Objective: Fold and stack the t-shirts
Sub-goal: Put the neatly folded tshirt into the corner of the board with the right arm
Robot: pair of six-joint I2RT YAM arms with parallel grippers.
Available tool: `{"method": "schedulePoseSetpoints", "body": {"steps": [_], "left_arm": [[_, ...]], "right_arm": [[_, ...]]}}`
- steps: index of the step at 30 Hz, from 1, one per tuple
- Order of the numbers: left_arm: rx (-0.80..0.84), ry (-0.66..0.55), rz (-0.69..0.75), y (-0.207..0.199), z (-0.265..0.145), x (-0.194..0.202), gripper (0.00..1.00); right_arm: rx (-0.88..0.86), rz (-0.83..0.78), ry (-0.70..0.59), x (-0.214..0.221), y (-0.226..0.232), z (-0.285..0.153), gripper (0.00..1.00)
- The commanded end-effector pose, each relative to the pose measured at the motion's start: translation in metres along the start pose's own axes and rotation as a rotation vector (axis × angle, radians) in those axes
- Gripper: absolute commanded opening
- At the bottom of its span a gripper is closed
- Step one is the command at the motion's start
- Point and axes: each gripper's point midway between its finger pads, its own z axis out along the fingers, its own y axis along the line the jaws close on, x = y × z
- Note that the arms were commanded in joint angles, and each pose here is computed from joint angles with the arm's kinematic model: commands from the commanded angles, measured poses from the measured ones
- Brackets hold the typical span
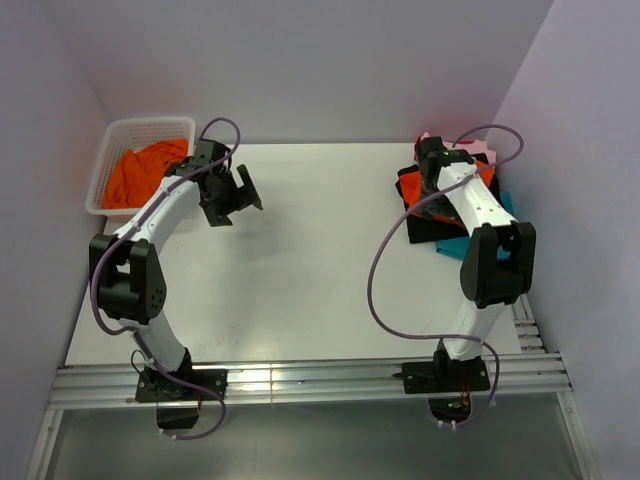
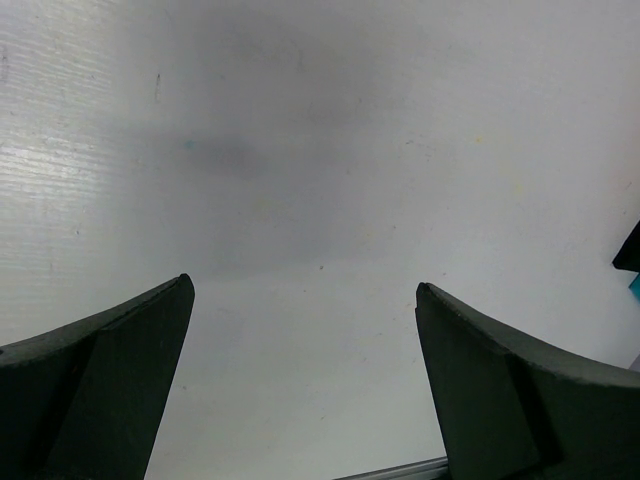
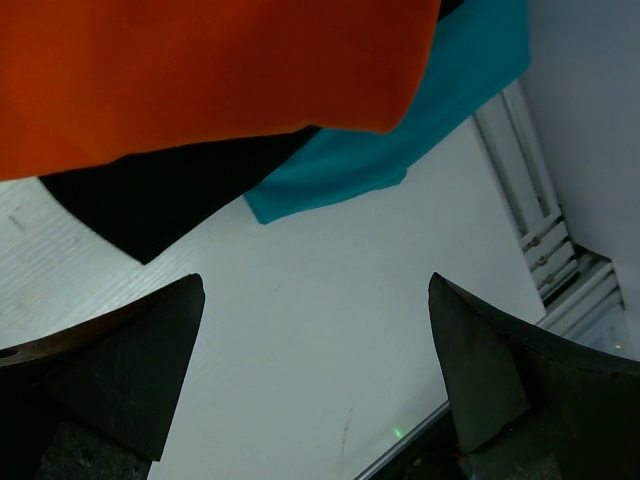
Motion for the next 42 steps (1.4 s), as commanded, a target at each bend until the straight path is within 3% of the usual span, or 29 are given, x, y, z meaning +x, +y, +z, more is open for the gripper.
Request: {"method": "schedulePoseSetpoints", "body": {"steps": [1, 16, 42], "left_arm": [[0.008, -0.077, 0.046, -0.001, -0.018, -0.009, 0.99], [0.005, -0.116, 0.075, 0.004, -0.023, -0.009, 0.99], [0.012, -0.166, 0.097, 0.001, -0.029, -0.02, 0.99]], "right_arm": [[0.13, 0.029, -0.104, -0.03, -0.023, -0.011, 1.0], [-0.061, 0.045, -0.236, -0.049, -0.006, -0.063, 1.0], [-0.103, 0.054, -0.301, -0.04, -0.013, -0.075, 1.0]]}}
